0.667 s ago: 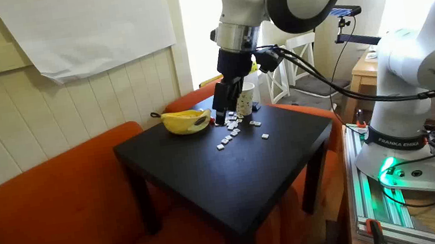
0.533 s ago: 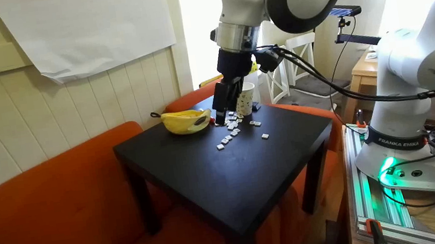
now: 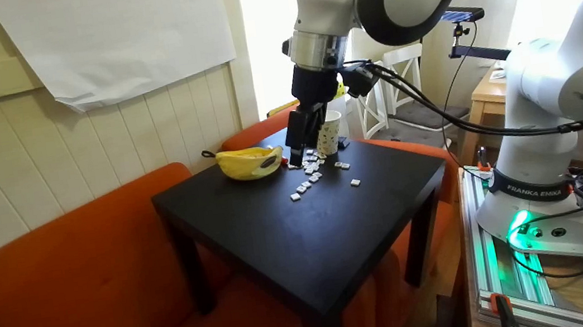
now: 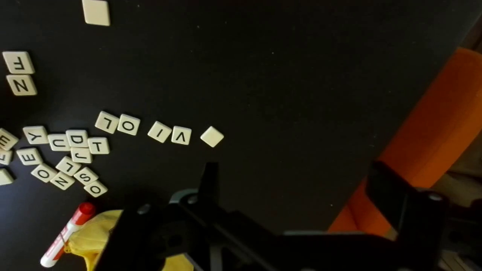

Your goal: Put one tile in the coffee cup.

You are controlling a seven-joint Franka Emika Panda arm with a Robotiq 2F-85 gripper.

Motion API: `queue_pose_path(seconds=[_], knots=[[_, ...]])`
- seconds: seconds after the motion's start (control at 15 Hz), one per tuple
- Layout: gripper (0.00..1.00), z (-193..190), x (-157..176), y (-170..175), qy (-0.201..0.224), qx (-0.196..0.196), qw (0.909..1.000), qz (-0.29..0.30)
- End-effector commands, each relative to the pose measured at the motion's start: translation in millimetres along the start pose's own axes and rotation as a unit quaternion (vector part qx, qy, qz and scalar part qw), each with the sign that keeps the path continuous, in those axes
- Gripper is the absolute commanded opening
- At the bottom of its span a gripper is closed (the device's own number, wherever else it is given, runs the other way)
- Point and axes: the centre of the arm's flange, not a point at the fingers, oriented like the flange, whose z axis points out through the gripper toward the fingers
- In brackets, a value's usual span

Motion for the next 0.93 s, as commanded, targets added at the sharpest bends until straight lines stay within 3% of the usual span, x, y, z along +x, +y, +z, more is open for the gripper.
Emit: queue_pose_path(seconds=[0.0,0.53,0.87], knots=[[1.00,1.0,4.9,23.8,-0.023,-0.034,0.9990,0.017],[1.00,31.3,15.6,92.6,-0.085,-0.099,0.9878,0.085],[1.00,62.0,5.0,121.6,-0.171,-0.102,0.9738,0.110]])
